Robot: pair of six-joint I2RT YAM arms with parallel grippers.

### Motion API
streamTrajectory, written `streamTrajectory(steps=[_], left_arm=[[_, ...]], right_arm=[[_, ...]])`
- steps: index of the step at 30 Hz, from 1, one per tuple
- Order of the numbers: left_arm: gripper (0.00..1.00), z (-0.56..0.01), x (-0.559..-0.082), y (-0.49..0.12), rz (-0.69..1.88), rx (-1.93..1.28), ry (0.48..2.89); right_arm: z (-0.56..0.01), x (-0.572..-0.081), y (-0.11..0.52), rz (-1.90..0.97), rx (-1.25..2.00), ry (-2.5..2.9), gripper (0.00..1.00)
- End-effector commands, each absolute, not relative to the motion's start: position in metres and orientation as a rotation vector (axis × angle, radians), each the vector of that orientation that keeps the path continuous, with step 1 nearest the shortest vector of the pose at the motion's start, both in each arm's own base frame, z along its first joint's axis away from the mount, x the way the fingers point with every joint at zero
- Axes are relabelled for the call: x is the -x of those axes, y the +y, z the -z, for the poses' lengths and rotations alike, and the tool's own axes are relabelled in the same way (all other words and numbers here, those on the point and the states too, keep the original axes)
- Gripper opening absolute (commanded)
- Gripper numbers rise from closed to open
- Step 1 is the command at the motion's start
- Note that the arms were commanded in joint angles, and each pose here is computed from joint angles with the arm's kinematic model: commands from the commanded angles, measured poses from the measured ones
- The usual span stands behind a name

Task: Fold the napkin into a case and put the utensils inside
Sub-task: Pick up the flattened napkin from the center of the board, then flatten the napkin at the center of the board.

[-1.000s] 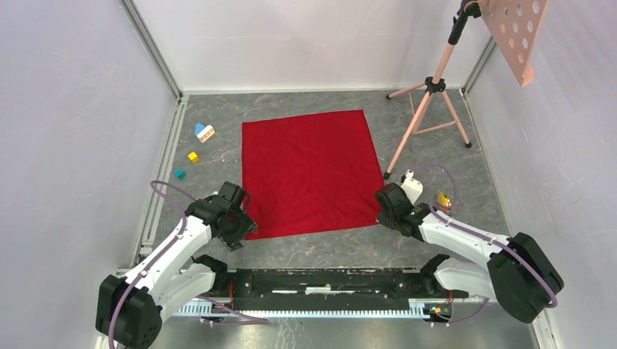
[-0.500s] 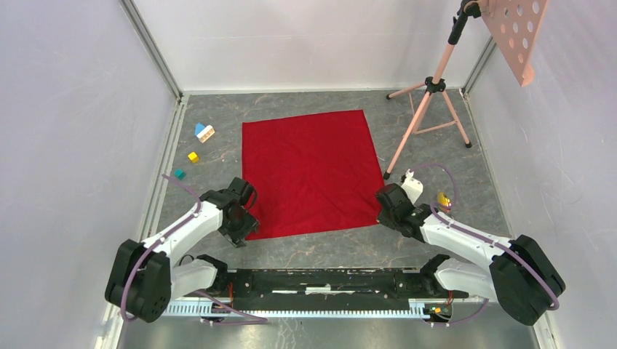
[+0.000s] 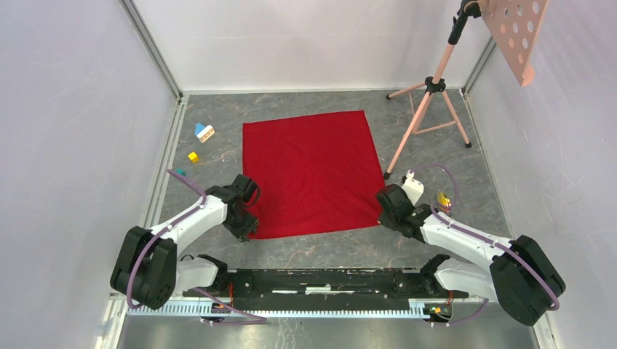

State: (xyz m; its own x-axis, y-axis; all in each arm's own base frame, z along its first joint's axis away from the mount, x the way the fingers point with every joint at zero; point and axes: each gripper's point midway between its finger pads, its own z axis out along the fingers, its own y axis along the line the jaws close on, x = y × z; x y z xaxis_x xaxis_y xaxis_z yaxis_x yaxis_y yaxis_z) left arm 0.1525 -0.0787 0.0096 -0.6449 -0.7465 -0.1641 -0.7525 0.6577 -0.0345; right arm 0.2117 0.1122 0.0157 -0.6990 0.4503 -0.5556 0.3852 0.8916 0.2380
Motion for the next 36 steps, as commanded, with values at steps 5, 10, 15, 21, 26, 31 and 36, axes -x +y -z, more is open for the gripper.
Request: streamTrajectory(steps=[5, 10, 15, 21, 26, 31, 36], left_arm=[[0.08, -0.001, -0.181, -0.073, -0.054, 1.201, 2.634], [0.02, -0.046, -0.205, -0.08, 0.085, 1.057, 2.573], [0.02, -0.145, -0.23, -0.1, 0.386, 0.731, 2.428], [0.02, -0.326, -0.213, -0.111, 0.664, 0.323, 2.064], [0.02, -0.471, -0.154, -0.1, 0.797, 0.086, 1.627], [0.02, -0.544, -0.131, -0.076, 0.777, 0.103, 1.346], [0.02, -0.517, -0.204, -0.052, 0.564, 0.361, 1.444]], right_arm=[[-0.031, -0.221, 0.111, -0.13, -0.566, 2.384, 0.0], [-0.066, -0.242, 0.131, -0.234, -0.294, 2.306, 0.0], [-0.157, -0.256, 0.171, -0.481, 0.107, 2.036, 0.0], [-0.333, -0.195, 0.206, -0.919, 0.424, 1.448, 0.0], [-0.449, -0.122, 0.195, -1.163, 0.492, 1.051, 0.01], [-0.492, -0.11, 0.186, -1.196, 0.458, 0.911, 0.0], [-0.44, -0.215, 0.164, -0.859, 0.083, 1.205, 0.0]])
